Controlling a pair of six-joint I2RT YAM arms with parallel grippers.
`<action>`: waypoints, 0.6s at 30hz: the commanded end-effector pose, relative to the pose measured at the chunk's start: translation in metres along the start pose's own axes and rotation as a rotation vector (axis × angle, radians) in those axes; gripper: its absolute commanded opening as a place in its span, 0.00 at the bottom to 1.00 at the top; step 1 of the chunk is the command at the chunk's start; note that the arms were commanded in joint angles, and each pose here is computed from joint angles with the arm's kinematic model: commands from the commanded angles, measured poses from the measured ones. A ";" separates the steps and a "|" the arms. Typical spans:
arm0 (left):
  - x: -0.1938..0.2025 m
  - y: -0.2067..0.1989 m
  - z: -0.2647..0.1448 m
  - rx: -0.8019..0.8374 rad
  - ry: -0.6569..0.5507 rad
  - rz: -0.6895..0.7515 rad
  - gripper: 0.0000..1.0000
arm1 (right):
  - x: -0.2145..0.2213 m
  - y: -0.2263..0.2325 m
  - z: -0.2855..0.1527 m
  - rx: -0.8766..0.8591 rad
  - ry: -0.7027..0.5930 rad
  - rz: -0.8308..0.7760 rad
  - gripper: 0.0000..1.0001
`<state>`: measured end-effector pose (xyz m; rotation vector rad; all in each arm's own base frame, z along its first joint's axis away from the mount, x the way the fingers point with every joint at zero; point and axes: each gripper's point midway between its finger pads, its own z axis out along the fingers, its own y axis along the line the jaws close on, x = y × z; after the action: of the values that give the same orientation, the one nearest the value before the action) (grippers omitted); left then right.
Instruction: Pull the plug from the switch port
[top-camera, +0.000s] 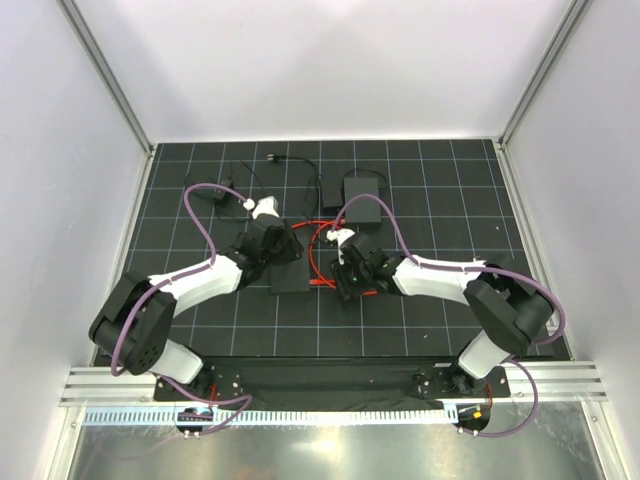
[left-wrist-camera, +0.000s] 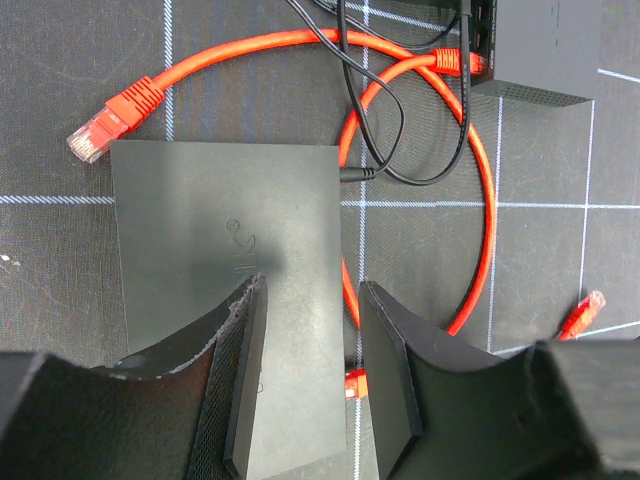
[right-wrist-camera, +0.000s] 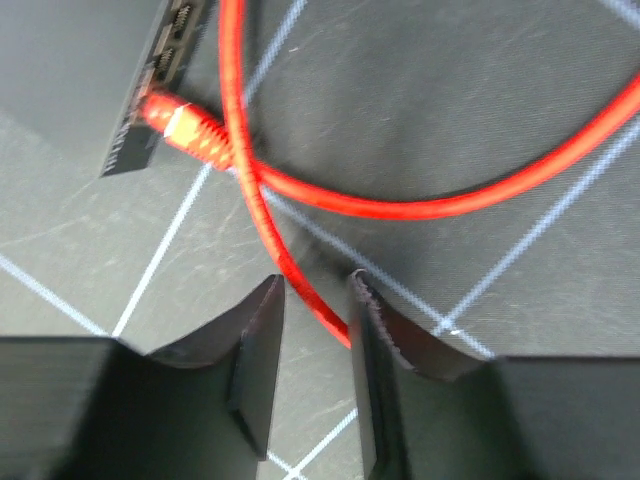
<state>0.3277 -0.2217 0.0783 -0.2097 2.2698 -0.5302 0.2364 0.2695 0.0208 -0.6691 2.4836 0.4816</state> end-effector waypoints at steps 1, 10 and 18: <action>-0.016 -0.016 0.001 0.044 -0.047 0.014 0.46 | -0.024 -0.012 -0.001 0.094 -0.071 -0.021 0.36; -0.015 -0.016 0.003 0.043 -0.041 0.014 0.46 | -0.057 -0.044 -0.023 0.301 -0.200 -0.008 0.01; -0.016 -0.017 0.002 0.046 -0.043 0.014 0.46 | -0.111 -0.088 -0.030 0.567 -0.219 -0.071 0.01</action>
<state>0.3273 -0.2216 0.0740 -0.2085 2.2807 -0.5234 0.3063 0.2392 0.0566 -0.5562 2.3455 0.0124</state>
